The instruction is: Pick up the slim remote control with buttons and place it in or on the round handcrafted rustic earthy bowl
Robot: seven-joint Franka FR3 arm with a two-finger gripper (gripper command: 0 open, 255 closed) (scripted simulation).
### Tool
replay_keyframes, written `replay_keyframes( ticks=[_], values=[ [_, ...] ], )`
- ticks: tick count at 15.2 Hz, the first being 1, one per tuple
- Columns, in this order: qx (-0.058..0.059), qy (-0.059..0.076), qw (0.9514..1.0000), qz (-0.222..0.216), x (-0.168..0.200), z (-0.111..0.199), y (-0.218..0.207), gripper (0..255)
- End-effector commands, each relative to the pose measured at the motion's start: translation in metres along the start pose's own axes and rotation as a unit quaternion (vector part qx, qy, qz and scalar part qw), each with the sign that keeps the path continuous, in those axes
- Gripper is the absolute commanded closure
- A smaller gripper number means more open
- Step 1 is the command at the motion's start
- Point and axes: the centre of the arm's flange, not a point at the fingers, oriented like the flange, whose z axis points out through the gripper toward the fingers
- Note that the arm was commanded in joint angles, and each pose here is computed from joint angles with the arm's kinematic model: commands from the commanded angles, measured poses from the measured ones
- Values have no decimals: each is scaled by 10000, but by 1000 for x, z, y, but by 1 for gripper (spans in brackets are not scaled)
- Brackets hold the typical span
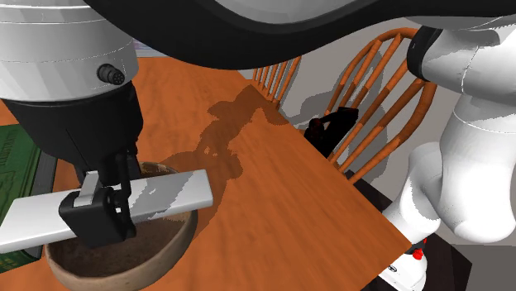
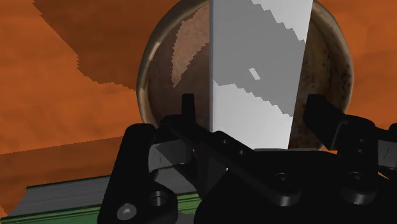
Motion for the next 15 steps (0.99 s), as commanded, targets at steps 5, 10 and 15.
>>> replay_keyframes(
  ticks=[5,10,15],
  values=[
    [0,0,10000,0,0,-13,0,0],
    [0,0,10000,0,0,-50,0,0],
    [0,0,10000,0,0,-50,0,0]
  ],
)
